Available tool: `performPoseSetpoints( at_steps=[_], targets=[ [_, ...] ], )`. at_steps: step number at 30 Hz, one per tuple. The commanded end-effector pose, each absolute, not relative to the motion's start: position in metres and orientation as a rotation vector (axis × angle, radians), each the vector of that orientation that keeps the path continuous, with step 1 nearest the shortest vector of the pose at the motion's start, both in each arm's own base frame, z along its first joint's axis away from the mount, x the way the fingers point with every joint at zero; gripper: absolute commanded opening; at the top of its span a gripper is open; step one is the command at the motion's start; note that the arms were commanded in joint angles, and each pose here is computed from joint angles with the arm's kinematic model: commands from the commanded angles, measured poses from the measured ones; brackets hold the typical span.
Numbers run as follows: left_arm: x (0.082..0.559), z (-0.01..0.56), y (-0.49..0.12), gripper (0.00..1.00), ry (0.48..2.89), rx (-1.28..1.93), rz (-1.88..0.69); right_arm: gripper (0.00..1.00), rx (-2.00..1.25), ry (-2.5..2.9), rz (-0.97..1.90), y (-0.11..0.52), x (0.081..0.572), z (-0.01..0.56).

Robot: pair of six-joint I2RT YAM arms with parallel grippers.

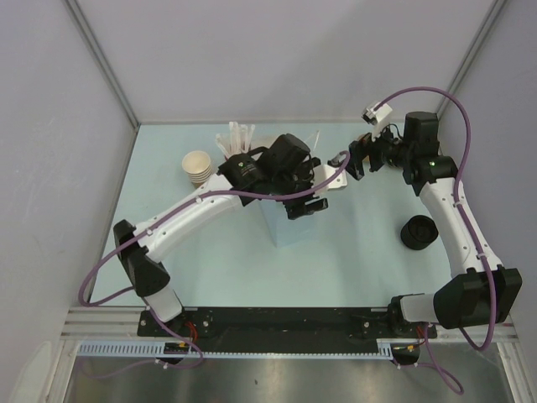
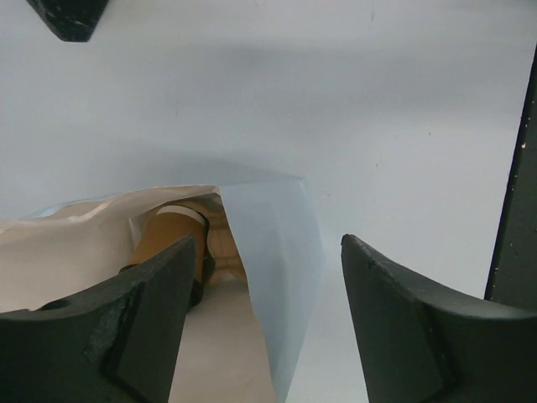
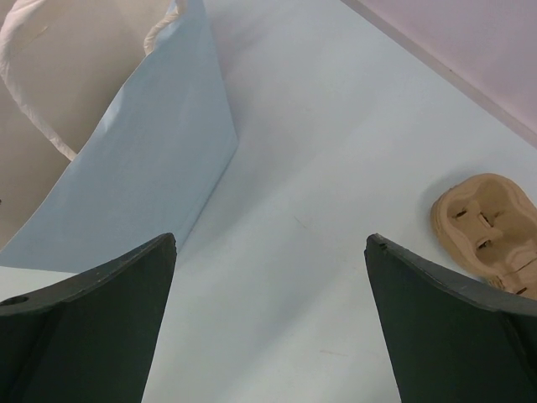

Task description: Pack the takeout coffee

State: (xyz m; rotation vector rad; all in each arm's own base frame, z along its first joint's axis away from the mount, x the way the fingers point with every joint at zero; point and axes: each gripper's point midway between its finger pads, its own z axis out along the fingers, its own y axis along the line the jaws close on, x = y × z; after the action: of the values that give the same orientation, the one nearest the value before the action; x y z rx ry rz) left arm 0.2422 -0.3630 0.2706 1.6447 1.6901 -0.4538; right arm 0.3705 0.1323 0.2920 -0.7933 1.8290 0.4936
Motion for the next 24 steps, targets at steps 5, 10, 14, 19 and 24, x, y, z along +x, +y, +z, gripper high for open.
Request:
performPoseSetpoints(
  at_steps=[5,10,14,19,24],
  targets=[
    [0.251,0.27,-0.376,0.51,1.656,1.63,-0.462,1.0,-0.819,1.806,0.506,0.136,0.371,0.294],
    [0.246,0.268,-0.371,0.32,1.661,1.646,-0.463,1.0,-0.822,1.809,0.508,0.137,0.371,0.292],
    [0.241,0.27,-0.364,0.18,1.659,1.658,-0.464,1.0,-0.825,1.812,0.509,0.138,0.372,0.291],
    [0.238,0.273,-0.355,0.07,1.663,1.664,-0.444,1.0,-0.825,1.813,0.513,0.139,0.371,0.291],
    [0.233,0.275,-0.347,0.01,1.663,1.677,-0.434,1.0,-0.826,1.816,0.514,0.139,0.372,0.289]
  ],
)
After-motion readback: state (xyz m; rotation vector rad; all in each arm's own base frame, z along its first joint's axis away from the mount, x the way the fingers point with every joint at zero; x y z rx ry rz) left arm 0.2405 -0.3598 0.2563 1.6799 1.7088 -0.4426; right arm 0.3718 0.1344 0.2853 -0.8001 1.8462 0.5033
